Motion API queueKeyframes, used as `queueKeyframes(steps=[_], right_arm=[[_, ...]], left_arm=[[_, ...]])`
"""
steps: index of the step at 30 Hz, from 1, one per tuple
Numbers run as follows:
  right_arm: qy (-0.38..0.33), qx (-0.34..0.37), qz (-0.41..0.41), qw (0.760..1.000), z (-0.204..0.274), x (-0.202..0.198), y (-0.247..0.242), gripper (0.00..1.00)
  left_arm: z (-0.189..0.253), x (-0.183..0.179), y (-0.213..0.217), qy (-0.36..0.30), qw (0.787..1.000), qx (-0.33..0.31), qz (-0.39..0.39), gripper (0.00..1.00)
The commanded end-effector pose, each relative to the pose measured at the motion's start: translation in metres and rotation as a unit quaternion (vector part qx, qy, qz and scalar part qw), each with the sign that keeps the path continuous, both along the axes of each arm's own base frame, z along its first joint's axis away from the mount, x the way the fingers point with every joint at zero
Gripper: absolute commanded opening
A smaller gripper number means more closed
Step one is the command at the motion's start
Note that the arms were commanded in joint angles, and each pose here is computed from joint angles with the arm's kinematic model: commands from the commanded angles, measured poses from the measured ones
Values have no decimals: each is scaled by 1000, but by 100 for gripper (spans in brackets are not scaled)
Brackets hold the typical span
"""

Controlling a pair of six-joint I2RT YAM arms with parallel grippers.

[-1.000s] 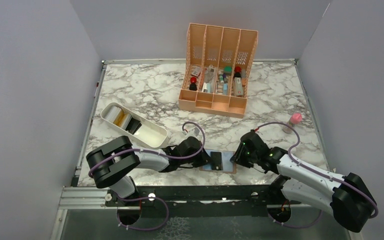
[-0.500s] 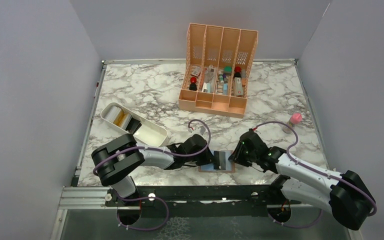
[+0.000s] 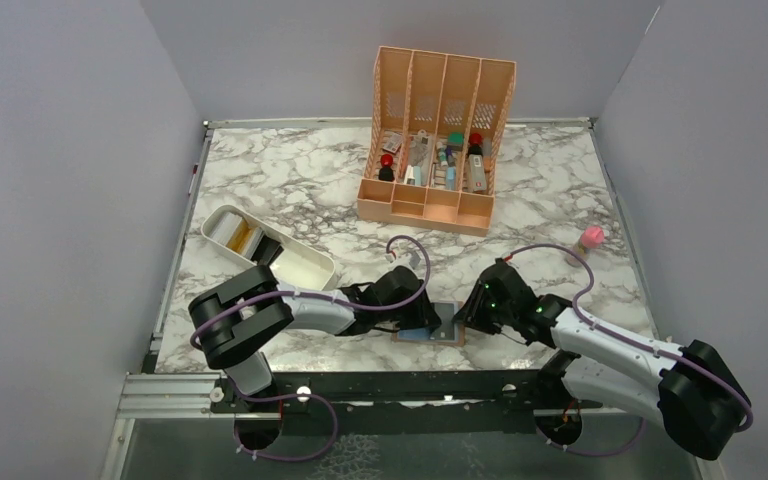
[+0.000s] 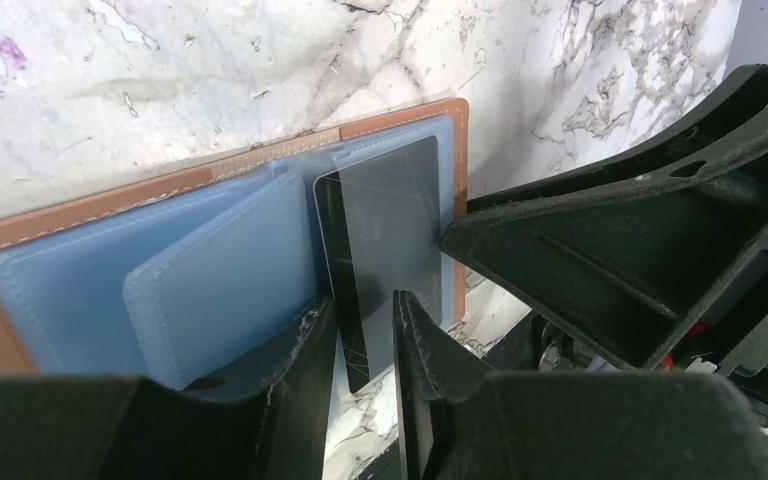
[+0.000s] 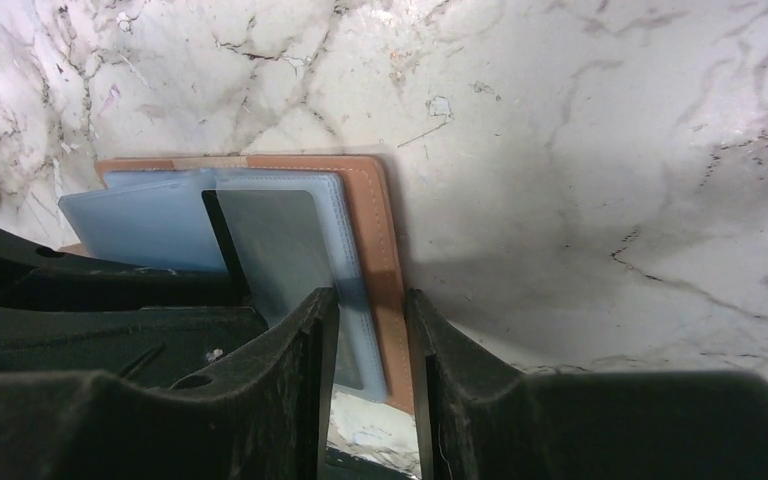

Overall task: Put the credit cards into the card holder
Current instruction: Insert the credit card into the card holder.

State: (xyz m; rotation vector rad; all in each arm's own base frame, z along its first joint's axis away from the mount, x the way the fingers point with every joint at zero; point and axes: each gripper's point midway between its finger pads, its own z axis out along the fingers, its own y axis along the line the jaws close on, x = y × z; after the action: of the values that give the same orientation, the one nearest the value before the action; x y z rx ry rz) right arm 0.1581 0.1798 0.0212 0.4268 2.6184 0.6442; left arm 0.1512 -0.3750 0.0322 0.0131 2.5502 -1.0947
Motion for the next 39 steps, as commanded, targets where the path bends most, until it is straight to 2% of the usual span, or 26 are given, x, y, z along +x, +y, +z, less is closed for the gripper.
queueKeyframes(steps=[1,15,25,31,35,39], right_arm=[[40,-17,6,999,-19,-20,-10,36],[39,-22,-3,999,-23,-18,-12,35],[26,-45,-20,998,-18,-13,-22,35],[27,-56,-24,998,-17,-13,-26,35],[24,-57,-23,998,-8,-12,-26,35],[18,-58,-23,998,1,-10,-26,35]], left_arm=[[6,1,-4,-17,1000,11,-13,31],[10,-6,-25,-26,999,-1,-44,31],[37,-10,-42,-50,994,-52,-84,35],[34,-11,-34,-49,995,-45,-79,36],[29,-7,-21,-51,996,-13,-67,37],[42,-2,-13,-69,996,-6,-59,39]])
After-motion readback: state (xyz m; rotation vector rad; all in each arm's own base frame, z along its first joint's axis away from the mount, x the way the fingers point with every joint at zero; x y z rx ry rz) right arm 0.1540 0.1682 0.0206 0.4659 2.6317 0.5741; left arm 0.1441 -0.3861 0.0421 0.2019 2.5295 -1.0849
